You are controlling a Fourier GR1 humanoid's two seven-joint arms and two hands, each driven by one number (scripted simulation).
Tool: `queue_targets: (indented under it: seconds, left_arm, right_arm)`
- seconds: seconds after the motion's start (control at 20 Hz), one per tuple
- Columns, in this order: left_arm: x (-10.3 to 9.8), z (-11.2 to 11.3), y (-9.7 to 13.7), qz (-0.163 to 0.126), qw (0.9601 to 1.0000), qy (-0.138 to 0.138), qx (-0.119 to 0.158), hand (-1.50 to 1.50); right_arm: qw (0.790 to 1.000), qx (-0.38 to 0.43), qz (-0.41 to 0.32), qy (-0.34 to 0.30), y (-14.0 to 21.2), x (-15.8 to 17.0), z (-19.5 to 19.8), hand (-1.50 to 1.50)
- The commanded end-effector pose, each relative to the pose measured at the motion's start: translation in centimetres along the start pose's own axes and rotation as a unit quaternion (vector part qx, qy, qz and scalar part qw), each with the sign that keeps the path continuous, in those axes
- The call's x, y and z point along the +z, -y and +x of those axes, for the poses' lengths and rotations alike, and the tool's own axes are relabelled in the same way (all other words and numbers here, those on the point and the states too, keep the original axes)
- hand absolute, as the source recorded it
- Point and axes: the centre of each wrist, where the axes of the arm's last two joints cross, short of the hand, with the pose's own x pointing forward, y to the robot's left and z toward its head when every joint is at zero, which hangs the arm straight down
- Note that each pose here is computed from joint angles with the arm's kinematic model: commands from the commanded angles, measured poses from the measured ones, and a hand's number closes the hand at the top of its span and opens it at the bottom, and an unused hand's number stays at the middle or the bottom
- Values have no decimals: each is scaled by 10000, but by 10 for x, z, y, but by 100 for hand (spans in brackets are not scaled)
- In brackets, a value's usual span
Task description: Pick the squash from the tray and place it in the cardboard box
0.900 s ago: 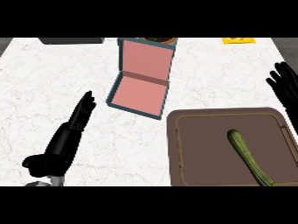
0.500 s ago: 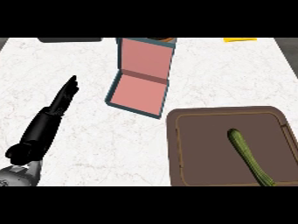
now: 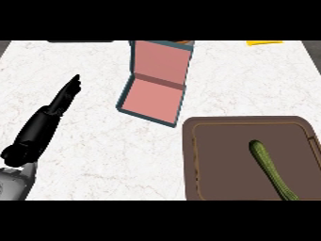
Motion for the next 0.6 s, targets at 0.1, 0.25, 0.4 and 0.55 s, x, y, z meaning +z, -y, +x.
queue_targets:
  seconds: [0.1,0.25,0.4,0.55]
  left_arm:
    - [-5,0,-5,-35,9999,70,-64,0]
    - [-8,-6,-12,-3,10000,11,-57,0]
    - [-4,-11,-13,-30,10000,-26,-10,0]
    - [-4,-3,-6,-67,10000,-69,-1,0]
  right_arm:
    - [9882,905,1194,321,3,1,-1,-150]
    - [9656,1646,2011,43,0,-7,20,-150]
    - [9430,2105,2577,20,-23,-18,36,-150]
    - [9245,2338,3008,-102,-45,-23,49,-150]
